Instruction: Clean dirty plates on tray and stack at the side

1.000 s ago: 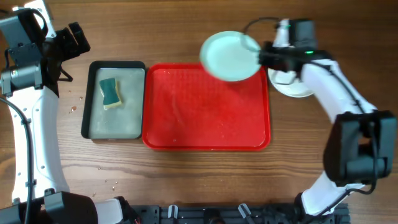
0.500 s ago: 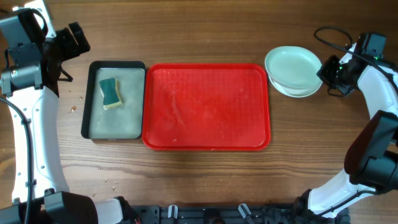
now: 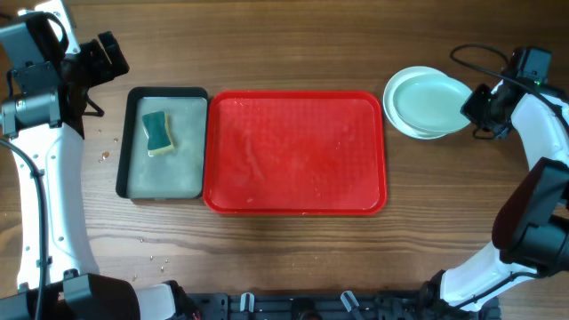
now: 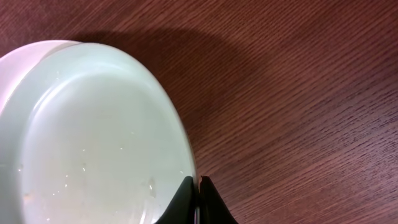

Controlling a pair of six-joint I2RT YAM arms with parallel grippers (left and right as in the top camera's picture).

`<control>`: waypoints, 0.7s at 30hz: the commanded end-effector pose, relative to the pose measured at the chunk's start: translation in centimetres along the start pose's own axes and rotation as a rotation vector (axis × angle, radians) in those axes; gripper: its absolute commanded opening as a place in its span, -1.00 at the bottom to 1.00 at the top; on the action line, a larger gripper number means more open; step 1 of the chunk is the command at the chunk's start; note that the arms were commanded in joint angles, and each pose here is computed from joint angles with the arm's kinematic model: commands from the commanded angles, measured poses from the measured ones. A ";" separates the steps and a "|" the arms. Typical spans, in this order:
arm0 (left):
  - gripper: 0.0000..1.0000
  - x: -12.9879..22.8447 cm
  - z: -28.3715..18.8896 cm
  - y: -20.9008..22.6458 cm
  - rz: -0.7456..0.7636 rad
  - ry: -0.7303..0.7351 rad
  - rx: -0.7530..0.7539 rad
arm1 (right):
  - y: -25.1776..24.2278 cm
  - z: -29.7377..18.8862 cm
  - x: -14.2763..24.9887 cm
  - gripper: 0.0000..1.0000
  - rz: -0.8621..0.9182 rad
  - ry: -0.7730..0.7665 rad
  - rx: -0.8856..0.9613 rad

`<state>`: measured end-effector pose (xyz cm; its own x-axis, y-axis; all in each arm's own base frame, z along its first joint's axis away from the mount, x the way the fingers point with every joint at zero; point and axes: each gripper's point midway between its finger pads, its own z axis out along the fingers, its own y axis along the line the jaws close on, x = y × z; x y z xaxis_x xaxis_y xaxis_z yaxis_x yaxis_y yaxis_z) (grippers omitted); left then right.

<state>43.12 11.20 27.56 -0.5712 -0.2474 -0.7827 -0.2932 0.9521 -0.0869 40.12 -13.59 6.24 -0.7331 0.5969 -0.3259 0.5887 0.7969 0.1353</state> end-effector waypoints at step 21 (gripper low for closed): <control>1.00 0.0 0.2 0.1 -0.015 0.001 0.002 | 8.1 -0.8 5.8 0.99 -0.317 0.185 -0.317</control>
<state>43.12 11.20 27.56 -0.5712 -0.2474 -0.7827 -0.2932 0.9521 -0.0869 39.01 -3.73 6.07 -0.9494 0.2295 -0.2142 0.1575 0.9385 0.3072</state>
